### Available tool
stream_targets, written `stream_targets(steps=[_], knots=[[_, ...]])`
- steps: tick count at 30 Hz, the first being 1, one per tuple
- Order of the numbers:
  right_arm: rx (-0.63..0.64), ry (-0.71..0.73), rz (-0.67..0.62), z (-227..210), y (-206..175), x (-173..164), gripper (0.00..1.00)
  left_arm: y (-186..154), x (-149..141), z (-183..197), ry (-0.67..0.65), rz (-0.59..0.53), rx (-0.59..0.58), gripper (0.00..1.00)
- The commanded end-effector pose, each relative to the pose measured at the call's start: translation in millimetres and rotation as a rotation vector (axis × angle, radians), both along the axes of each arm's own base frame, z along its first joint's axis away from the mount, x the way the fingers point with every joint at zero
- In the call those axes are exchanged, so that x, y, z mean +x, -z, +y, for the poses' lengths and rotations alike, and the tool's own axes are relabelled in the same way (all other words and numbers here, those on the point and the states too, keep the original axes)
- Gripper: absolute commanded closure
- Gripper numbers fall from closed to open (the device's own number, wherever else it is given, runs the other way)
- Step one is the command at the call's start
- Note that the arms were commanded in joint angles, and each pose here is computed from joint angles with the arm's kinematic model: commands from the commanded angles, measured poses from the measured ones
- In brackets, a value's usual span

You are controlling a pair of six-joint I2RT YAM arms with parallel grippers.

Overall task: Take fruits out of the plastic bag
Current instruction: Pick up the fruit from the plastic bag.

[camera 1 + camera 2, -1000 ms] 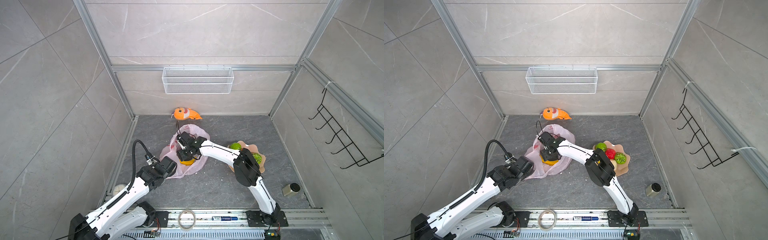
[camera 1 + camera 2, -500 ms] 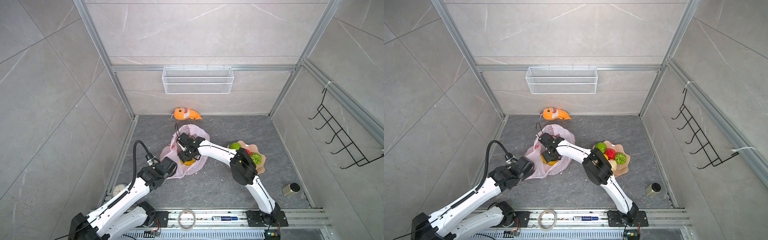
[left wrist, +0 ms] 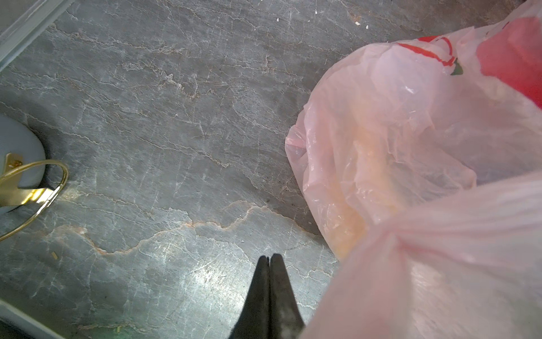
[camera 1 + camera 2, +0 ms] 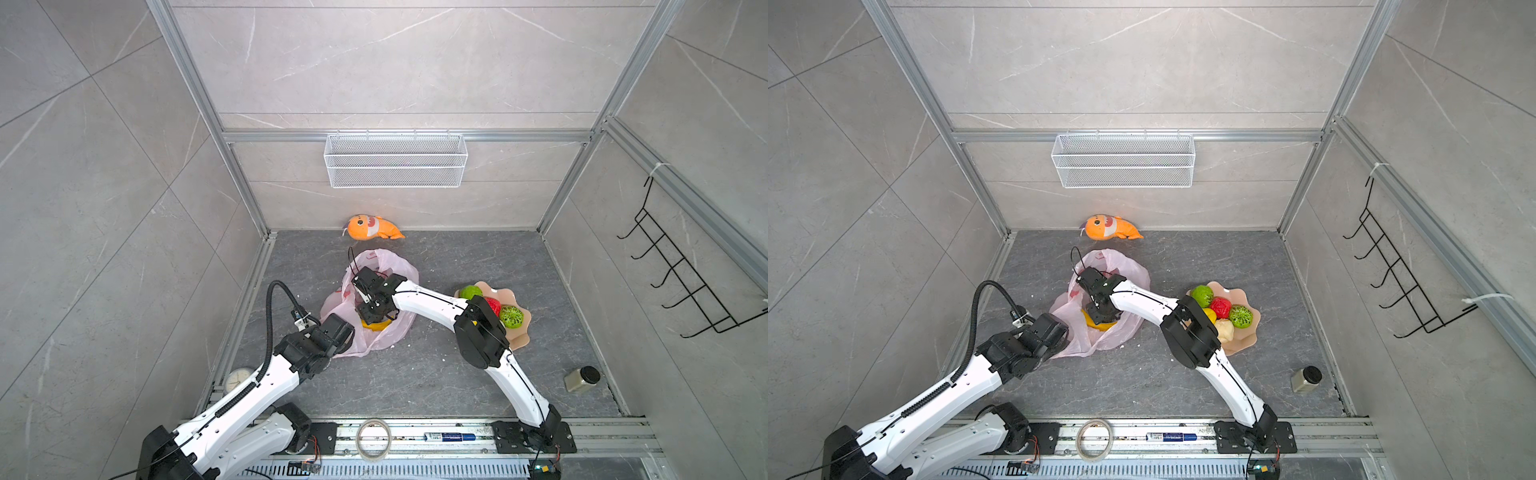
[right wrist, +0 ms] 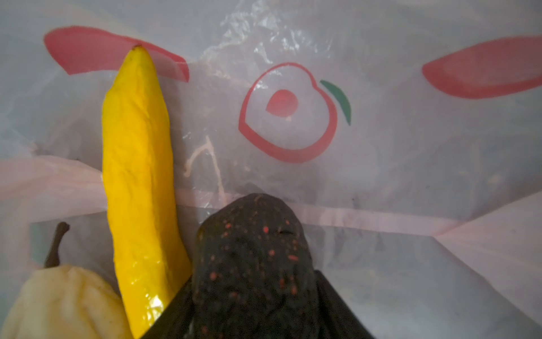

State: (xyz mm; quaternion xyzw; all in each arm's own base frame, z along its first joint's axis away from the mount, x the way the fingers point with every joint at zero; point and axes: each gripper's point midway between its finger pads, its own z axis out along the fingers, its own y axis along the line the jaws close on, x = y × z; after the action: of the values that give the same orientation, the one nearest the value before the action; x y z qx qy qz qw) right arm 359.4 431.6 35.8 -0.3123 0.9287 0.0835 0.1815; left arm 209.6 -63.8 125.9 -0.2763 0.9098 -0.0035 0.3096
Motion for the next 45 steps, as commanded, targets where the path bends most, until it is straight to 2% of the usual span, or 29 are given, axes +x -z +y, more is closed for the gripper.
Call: stream_targets(steps=[1, 5, 15, 28, 35, 45], knots=[[-0.025, 0.017, 0.0, -6.8, 4.1, 5.7, 0.54, -0.8, -1.0, 2.2, 0.001, -0.003, 0.005, 1.0], [-0.002, 0.008, -0.011, -4.5, -7.1, 6.6, 0.61, -1.6, -0.1, 1.4, 0.0, -0.004, 0.004, 1.0], [0.106, -0.032, -0.026, 5.3, -58.0, 0.3, 0.68, -1.3, 2.3, -2.6, 0.006, 0.004, -0.003, 1.0], [0.203, -0.054, -0.031, 2.8, -116.3, -15.3, 0.68, -18.8, 8.2, -3.3, 0.009, -0.045, -0.011, 1.0], [0.22, -0.059, -0.02, -7.7, -133.3, -29.1, 0.68, -36.0, 23.6, -11.8, 0.021, -0.106, -0.022, 1.0], [0.312, -0.078, -0.015, -16.8, -175.4, -49.6, 0.68, -42.9, 36.6, -24.6, 0.052, -0.136, -0.042, 1.0]])
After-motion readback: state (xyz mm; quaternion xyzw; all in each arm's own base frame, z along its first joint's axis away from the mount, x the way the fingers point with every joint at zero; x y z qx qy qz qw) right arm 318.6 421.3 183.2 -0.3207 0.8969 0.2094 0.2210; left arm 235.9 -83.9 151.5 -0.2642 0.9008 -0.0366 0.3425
